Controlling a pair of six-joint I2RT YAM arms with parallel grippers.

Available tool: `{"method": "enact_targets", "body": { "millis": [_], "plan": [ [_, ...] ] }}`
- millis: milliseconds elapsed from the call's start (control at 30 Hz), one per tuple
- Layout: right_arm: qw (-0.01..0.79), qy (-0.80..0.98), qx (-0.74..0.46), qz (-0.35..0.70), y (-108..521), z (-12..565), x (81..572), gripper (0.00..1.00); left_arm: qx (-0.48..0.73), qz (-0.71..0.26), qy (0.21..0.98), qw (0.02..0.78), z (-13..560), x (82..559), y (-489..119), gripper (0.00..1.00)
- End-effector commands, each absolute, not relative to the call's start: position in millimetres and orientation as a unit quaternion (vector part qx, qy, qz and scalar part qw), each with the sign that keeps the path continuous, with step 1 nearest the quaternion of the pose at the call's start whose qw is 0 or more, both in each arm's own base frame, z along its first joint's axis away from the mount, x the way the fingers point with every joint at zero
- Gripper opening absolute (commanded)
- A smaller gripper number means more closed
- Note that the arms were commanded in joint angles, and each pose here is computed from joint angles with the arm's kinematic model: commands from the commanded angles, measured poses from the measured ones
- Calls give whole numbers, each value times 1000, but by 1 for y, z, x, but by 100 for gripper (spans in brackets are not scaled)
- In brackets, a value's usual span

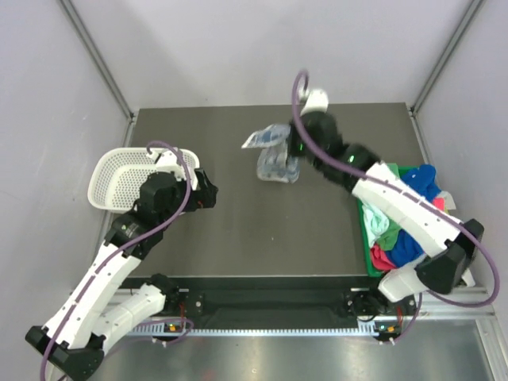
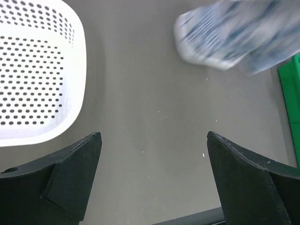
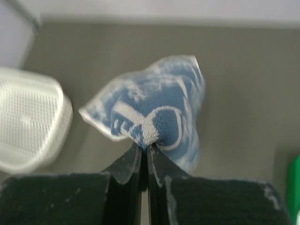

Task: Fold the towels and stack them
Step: Move the towel to the center of the board, then flatten out the crumpled towel

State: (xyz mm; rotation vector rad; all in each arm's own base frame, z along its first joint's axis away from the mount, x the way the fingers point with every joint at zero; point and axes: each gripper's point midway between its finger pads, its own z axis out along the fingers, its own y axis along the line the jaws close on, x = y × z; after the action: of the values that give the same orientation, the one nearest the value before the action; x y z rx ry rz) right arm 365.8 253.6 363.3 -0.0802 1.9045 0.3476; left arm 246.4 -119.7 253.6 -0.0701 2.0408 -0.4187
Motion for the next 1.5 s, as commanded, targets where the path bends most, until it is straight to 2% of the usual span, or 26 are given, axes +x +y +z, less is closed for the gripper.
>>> {"method": "enact_targets", "body": {
  "millis": [0, 33, 100, 133, 200, 233, 267, 333, 433, 567, 633, 733, 933, 1000, 1033, 1067, 1167, 1233, 1467],
  "plan": [
    [566, 789, -11, 239, 271, 344, 318, 0, -68, -169, 844, 504, 252, 251, -115, 99],
    [523, 824, -23, 218, 269, 277, 302, 0, -71, -173, 846, 499, 247, 250, -117, 99],
    [500, 833, 0, 237, 266, 241, 275, 0, -83, -189, 846, 491, 236, 254, -124, 99],
    [466, 857, -7, 221, 260, 190, 253, 0, -86, -187, 854, 478, 219, 253, -125, 98],
    [444, 859, 22, 254, 255, 169, 229, 1, -94, -212, 854, 465, 205, 256, -137, 96],
    [424, 870, 9, 252, 253, 141, 208, 6, -97, -218, 856, 458, 198, 257, -141, 94],
    [416, 873, 7, 254, 252, 133, 198, 9, -102, -224, 867, 434, 178, 255, -146, 93],
    [401, 884, -4, 241, 248, 120, 177, 24, -107, -230, 874, 414, 161, 258, -154, 89],
    [416, 884, -8, 215, 241, 129, 175, 44, -112, -247, 874, 402, 152, 261, -163, 84],
    [449, 877, -9, 169, 224, 155, 186, 55, -109, -249, 880, 389, 140, 268, -172, 75],
    [468, 870, 0, 153, 220, 174, 194, 55, -93, -247, 885, 384, 141, 271, -180, 68],
    [485, 865, 8, 129, 212, 185, 200, 44, -83, -236, 888, 387, 144, 280, -185, 62],
    [466, 867, -46, 172, 266, 172, 199, 38, -86, -225, 889, 389, 139, 332, -211, 61],
    [455, 875, -70, 149, 278, 152, 199, 38, -79, -223, 888, 393, 136, 349, -221, 61],
    [453, 876, -74, 147, 283, 150, 200, 38, -76, -210, 899, 376, 117, 357, -226, 61],
    [457, 873, -81, 151, 289, 149, 202, 38, -72, -214, 895, 384, 127, 371, -234, 61],
    [453, 870, -100, 165, 306, 141, 202, 38, -67, -196, 910, 360, 106, 397, -247, 60],
    [451, 871, -109, 163, 313, 135, 202, 38, -65, -187, 921, 337, 81, 405, -252, 58],
    [439, 874, -132, 160, 327, 113, 195, 39, -67, -172, 931, 314, 55, 416, -259, 54]
  ]
}}
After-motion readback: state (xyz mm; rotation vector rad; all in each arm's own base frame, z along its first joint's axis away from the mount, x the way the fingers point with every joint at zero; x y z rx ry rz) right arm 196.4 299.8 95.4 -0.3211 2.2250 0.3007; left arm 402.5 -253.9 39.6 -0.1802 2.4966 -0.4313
